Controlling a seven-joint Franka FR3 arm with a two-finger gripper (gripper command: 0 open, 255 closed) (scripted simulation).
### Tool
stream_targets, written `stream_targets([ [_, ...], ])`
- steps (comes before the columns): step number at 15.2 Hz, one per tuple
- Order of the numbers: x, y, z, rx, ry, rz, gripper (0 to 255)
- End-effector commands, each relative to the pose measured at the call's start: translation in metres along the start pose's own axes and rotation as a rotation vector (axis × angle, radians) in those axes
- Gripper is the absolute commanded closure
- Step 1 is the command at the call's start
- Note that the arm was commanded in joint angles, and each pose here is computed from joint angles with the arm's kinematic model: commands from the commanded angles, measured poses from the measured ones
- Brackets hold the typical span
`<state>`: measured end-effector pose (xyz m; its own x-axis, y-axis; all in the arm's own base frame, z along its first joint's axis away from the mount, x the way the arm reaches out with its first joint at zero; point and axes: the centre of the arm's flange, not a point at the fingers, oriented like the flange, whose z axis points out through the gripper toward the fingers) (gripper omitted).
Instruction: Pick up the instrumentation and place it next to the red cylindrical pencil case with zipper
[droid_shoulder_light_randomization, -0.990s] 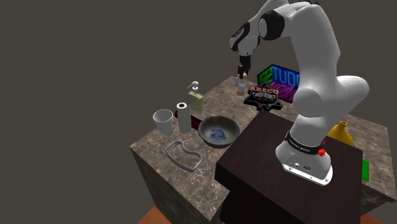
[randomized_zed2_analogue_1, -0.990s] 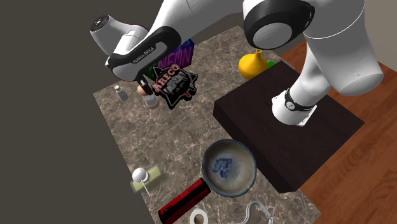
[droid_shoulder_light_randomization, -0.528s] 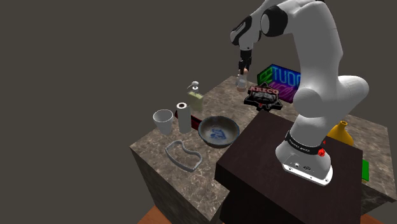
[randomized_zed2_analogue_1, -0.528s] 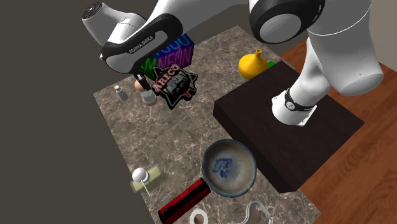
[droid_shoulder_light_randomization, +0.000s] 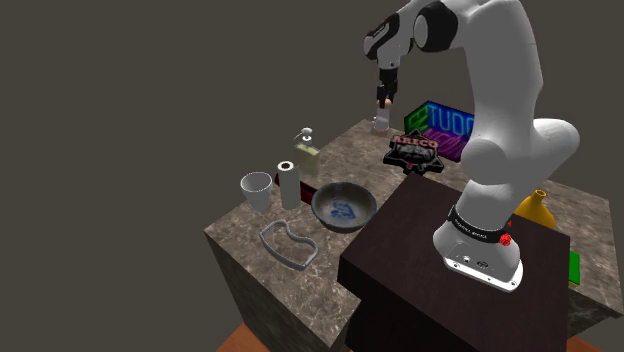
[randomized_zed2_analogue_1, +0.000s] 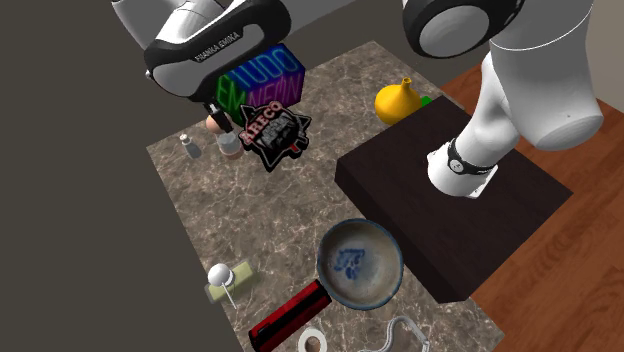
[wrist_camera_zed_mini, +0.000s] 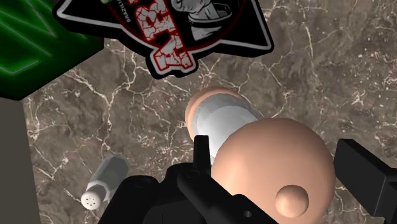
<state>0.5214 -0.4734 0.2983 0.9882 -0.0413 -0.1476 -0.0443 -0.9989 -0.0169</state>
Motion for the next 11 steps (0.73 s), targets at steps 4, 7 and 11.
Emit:
stream_targets([
  [4,-0.005,-0.001,-0.026,0.0,0.0,0.0,255],
  [7,-0.007,-0.001,-0.041,0.0,0.0,0.0,255],
  [11,-0.01,-0.001,-0.062,0.0,0.0,0.0,255],
])
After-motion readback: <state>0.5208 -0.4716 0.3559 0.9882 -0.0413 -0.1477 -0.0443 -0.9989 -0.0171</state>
